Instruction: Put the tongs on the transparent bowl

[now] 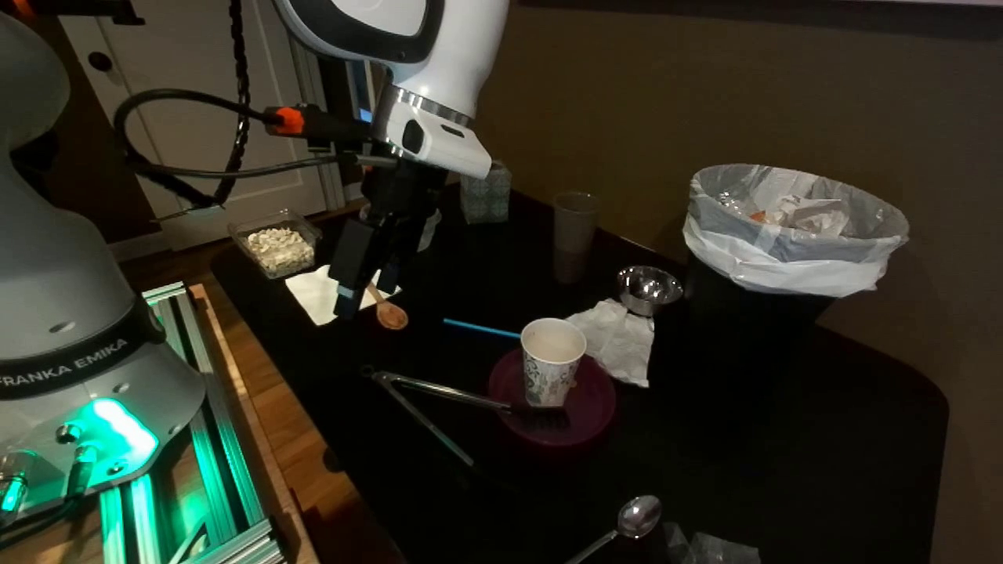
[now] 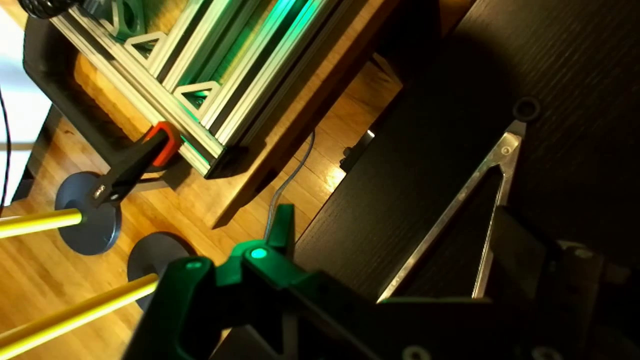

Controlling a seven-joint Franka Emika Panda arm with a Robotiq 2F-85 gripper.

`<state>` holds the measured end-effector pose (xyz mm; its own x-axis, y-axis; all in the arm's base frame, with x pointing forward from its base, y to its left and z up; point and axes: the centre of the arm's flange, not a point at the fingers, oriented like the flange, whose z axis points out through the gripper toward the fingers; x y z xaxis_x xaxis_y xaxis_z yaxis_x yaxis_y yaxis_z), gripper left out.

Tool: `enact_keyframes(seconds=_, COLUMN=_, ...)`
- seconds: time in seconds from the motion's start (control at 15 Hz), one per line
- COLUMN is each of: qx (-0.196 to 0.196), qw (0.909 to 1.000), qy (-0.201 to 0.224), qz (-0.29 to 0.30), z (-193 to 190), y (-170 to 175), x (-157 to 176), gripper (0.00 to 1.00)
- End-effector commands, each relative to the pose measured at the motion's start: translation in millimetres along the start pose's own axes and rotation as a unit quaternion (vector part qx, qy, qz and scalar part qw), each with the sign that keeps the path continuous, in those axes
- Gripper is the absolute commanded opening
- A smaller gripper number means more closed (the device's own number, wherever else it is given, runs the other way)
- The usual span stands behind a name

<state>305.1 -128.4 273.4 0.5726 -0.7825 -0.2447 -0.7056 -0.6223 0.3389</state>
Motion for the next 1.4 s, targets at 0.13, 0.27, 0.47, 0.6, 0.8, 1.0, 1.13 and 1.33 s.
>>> enact_keyframes(seconds=0.13, qx=0.090, qw=0.9939, qy=-0.052, qz=0.035, z=22, y=-3, x=6, gripper=1.00)
enact_keyframes(seconds=0.27, qx=0.128, qw=0.9859, qy=-0.085, qz=0.065, z=40, y=-2, x=11, gripper=1.00)
enact_keyframes(seconds=0.47, qx=0.180, qw=0.9688, qy=-0.122, qz=0.118, z=69, y=2, x=15, gripper=1.00)
enact_keyframes(seconds=0.6, qx=0.208, qw=0.9562, qy=-0.136, qz=0.155, z=88, y=1, x=16, gripper=1.00)
enact_keyframes(seconds=0.8, qx=0.242, qw=0.9452, qy=-0.123, qz=0.181, z=107, y=4, x=27, gripper=1.00)
enact_keyframes(seconds=1.0, qx=0.222, qw=0.9503, qy=-0.124, qz=0.179, z=85, y=3, x=53, gripper=1.00)
enact_keyframes(seconds=1.13, qx=0.223, qw=0.9506, qy=-0.123, qz=0.178, z=83, y=2, x=55, gripper=1.00)
enact_keyframes(seconds=1.33, qx=0.249, qw=0.9455, qy=-0.135, qz=0.160, z=98, y=-1, x=55, gripper=1.00)
